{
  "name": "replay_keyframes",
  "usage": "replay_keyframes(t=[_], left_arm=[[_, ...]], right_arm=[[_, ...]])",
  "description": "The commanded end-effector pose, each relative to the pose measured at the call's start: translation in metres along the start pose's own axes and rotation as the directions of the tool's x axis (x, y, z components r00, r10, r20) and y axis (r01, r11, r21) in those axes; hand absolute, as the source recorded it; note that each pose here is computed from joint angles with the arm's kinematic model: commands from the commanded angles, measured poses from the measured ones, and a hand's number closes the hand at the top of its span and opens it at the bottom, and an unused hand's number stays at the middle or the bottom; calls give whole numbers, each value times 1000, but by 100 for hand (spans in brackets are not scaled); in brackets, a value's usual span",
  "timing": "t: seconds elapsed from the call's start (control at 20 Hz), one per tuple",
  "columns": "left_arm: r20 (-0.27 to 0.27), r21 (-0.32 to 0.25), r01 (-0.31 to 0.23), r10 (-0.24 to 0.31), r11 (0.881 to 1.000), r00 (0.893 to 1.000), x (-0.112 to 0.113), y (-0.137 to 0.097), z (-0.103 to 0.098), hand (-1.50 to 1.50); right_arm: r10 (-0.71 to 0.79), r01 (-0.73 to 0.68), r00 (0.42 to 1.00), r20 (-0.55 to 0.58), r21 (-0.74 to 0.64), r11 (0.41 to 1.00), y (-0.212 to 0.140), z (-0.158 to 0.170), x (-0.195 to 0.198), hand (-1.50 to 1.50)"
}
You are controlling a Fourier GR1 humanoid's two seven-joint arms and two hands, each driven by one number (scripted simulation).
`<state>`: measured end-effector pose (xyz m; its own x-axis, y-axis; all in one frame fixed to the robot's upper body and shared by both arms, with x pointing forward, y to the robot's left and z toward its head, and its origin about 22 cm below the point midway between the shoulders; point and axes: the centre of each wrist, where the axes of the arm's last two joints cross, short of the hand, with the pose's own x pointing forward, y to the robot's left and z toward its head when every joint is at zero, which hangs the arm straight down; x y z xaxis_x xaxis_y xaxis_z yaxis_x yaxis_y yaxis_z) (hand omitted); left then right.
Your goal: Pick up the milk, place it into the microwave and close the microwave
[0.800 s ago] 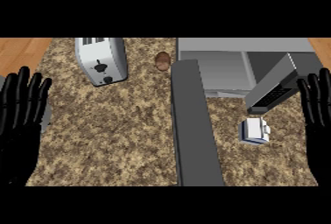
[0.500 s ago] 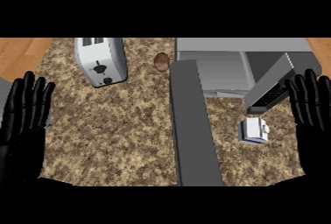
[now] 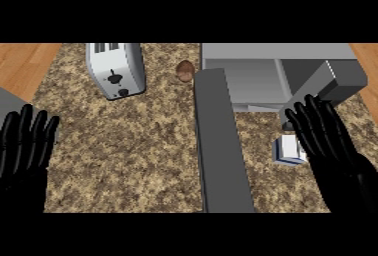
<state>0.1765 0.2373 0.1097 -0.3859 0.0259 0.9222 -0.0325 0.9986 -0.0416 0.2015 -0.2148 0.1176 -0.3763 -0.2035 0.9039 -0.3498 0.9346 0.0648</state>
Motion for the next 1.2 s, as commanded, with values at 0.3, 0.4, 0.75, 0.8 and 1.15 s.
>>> replay_keyframes(t=[0.3, 0.4, 0.75, 0.8, 1.15], left_arm=[[-7, 0, -25, 25, 1000, 1000, -6, 15, 34, -150], [-21, 14, -13, 13, 1000, 1000, -15, 24, 42, -150], [2, 8, 7, -7, 1000, 1000, 5, 28, 52, -150], [-6, 17, -20, 20, 1000, 1000, -9, 15, 60, -150], [0, 1, -9, 9, 1000, 1000, -15, 25, 61, -150]], right_arm=[[94, -95, 995, -14, -127, 987, -6, 11, -9, -150], [115, -116, 993, -17, -156, 981, -19, 18, -6, -150], [131, -149, 987, -88, -232, 961, -26, 15, -19, -150], [136, -159, 984, -112, -232, 960, -34, 2, -41, -150], [144, -181, 979, -144, -293, 939, -55, 34, -81, -150]])
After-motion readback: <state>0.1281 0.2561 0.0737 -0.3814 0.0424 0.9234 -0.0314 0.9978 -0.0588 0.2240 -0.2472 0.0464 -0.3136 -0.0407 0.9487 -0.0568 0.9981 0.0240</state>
